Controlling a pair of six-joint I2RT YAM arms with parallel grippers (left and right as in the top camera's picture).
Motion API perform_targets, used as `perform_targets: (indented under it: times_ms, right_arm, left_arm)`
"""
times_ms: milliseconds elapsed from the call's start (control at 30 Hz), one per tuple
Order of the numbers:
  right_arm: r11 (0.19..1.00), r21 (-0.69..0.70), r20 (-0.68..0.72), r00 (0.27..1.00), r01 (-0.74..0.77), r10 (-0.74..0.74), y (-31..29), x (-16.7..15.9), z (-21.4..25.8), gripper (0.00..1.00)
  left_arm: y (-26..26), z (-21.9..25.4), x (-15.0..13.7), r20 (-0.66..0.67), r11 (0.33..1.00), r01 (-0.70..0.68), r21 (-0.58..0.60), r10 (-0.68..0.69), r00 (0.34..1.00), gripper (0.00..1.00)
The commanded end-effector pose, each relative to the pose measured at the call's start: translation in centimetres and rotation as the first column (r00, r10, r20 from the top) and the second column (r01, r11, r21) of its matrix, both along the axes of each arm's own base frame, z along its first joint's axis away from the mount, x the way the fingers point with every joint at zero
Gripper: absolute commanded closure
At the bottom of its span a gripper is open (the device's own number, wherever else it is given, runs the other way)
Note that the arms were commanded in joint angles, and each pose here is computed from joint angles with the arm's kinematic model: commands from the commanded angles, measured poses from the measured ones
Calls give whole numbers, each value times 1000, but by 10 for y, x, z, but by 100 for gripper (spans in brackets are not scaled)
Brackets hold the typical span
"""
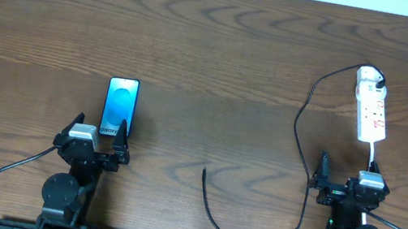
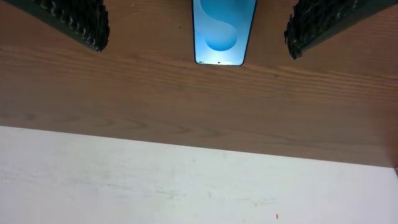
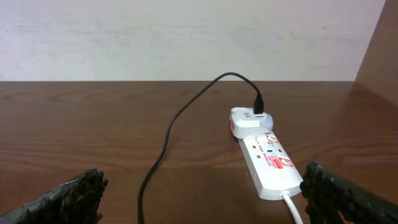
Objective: Plug charger to phone and switch on socket
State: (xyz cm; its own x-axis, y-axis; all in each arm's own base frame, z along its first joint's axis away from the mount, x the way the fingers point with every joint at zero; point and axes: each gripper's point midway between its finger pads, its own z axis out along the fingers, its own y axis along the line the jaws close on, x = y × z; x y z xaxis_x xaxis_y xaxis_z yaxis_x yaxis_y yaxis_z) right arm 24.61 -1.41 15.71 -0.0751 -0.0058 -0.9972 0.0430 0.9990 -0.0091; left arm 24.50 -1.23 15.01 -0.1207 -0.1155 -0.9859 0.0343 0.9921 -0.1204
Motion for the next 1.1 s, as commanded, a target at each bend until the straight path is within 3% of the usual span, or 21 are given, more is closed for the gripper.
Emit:
perform_targets:
  times_ms: [0,1067]
  right_arm:
    - [1000,-12,0,1000,9,-9,-1,0,0,1]
    - [1000,-12,0,1000,9,-9,-1,0,0,1]
  left_arm:
    - [3,-18,-1,-59,1000,-15,0,15,998,8]
    - [6,-18,-1,-59,999,-33,7,34,998,8]
